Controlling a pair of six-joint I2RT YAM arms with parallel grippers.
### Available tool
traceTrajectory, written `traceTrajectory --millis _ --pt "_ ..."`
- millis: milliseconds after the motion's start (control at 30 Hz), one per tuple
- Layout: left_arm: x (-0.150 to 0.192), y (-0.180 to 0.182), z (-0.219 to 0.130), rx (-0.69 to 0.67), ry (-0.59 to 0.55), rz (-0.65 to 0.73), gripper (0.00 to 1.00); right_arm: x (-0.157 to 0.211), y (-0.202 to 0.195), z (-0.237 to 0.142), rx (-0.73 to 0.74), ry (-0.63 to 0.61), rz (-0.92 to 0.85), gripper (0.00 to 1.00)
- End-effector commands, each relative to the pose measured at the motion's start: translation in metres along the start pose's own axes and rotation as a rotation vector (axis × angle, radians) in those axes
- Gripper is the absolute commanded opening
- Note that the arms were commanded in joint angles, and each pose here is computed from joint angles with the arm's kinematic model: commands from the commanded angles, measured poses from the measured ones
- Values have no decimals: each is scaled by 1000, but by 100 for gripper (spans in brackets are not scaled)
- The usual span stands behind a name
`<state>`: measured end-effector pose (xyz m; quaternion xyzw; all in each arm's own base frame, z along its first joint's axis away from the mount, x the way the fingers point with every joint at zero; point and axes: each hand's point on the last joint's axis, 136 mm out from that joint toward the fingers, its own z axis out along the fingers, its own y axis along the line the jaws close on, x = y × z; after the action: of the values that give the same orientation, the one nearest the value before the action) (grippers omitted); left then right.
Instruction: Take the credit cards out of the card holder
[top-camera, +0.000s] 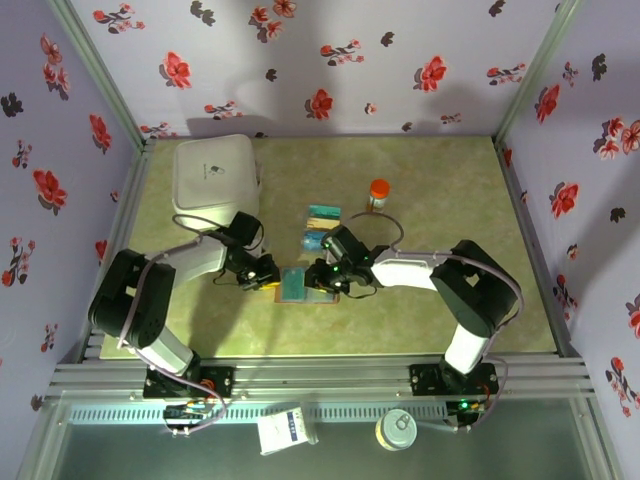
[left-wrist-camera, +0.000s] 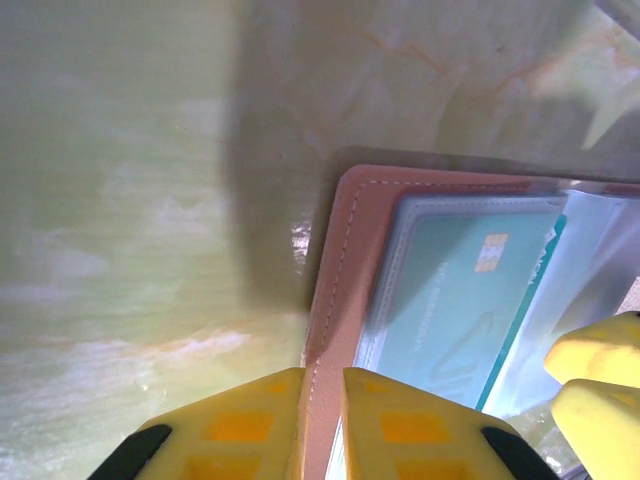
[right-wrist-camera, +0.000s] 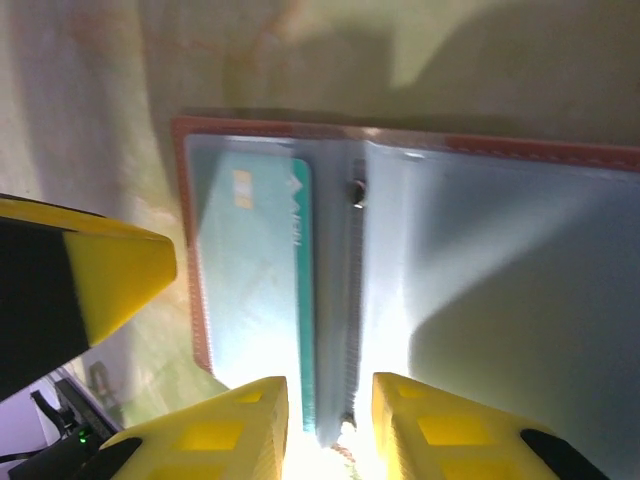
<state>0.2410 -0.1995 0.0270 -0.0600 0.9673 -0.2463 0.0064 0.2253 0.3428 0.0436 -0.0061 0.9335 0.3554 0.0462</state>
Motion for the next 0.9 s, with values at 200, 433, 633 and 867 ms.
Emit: traceTrajectory --millis 200,433,633,867 --pt "-6 -18 -18 54 -39 0 10 -11 28 -12 -33 -16 -29 28" --pt "-1 -18 -4 65 -3 5 4 -17 35 -1 -29 7 -28 27" --pt "3 -15 7 67 17 -1 3 -17 31 6 -1 17 -17 27" --pt "6 -7 11 41 28 -7 2 -13 26 15 7 42 -7 26"
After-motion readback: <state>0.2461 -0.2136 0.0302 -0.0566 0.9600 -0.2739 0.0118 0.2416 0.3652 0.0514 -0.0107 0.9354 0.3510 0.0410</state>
